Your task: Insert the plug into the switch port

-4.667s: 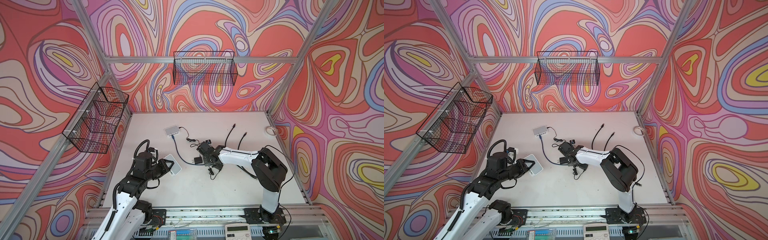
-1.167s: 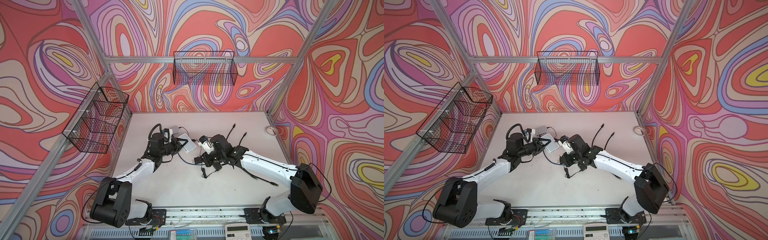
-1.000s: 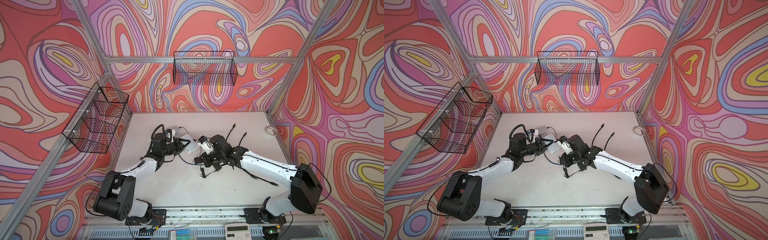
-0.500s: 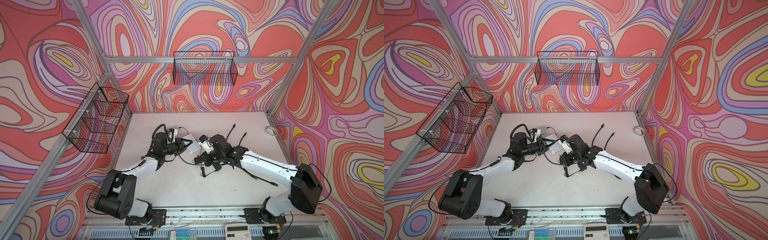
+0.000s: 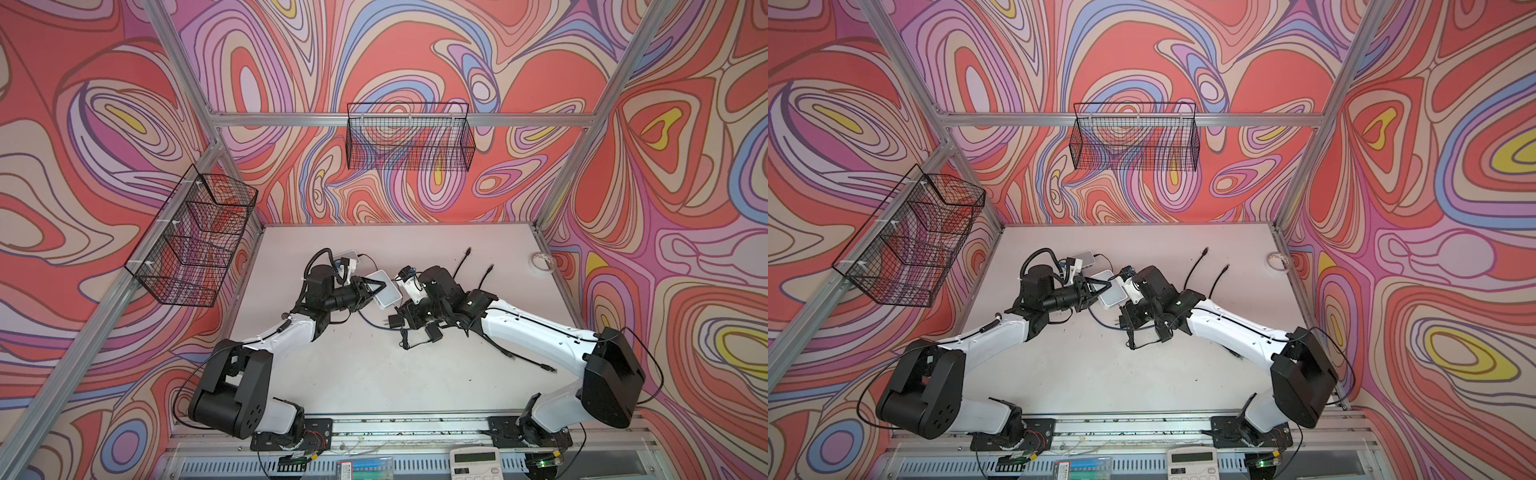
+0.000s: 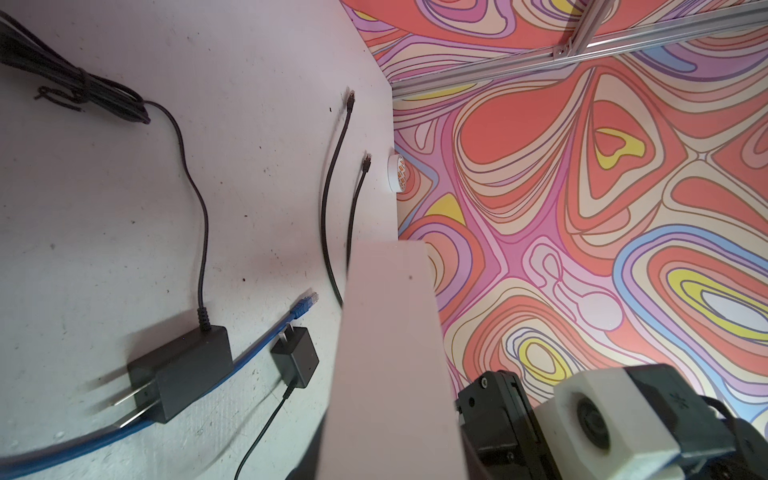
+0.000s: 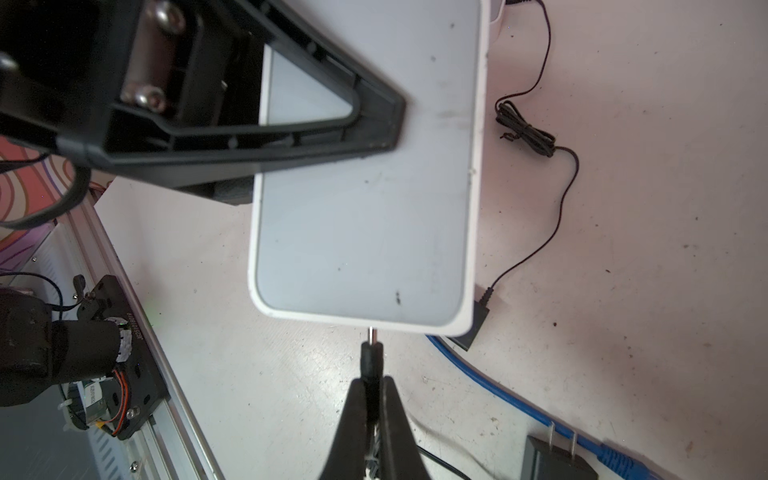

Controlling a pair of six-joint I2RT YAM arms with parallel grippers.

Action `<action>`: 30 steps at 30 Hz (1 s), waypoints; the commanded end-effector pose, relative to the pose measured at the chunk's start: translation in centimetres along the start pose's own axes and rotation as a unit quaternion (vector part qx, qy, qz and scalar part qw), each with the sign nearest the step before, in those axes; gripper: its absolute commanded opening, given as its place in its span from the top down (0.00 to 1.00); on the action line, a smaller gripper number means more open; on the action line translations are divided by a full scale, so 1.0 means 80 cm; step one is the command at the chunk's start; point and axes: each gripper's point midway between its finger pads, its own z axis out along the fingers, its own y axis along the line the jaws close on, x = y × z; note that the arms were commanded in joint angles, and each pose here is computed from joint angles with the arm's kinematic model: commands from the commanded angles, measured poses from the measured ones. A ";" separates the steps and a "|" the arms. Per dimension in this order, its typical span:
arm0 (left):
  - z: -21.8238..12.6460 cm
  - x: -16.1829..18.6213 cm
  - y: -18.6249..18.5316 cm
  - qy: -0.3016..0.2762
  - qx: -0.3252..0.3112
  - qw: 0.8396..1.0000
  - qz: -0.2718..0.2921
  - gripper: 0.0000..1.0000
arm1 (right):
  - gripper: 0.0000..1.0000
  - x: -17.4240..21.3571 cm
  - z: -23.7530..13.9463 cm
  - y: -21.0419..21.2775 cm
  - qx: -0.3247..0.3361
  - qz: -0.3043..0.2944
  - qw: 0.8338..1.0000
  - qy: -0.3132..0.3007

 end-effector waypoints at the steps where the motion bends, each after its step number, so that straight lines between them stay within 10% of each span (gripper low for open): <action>1: -0.004 0.001 -0.019 0.002 0.017 1.000 0.020 1.00 | 1.00 -0.016 -0.013 0.005 0.002 -0.006 1.000 -0.020; 30: -0.005 0.010 -0.015 0.019 0.014 1.000 0.015 1.00 | 1.00 -0.033 -0.011 0.007 0.003 -0.007 0.999 -0.037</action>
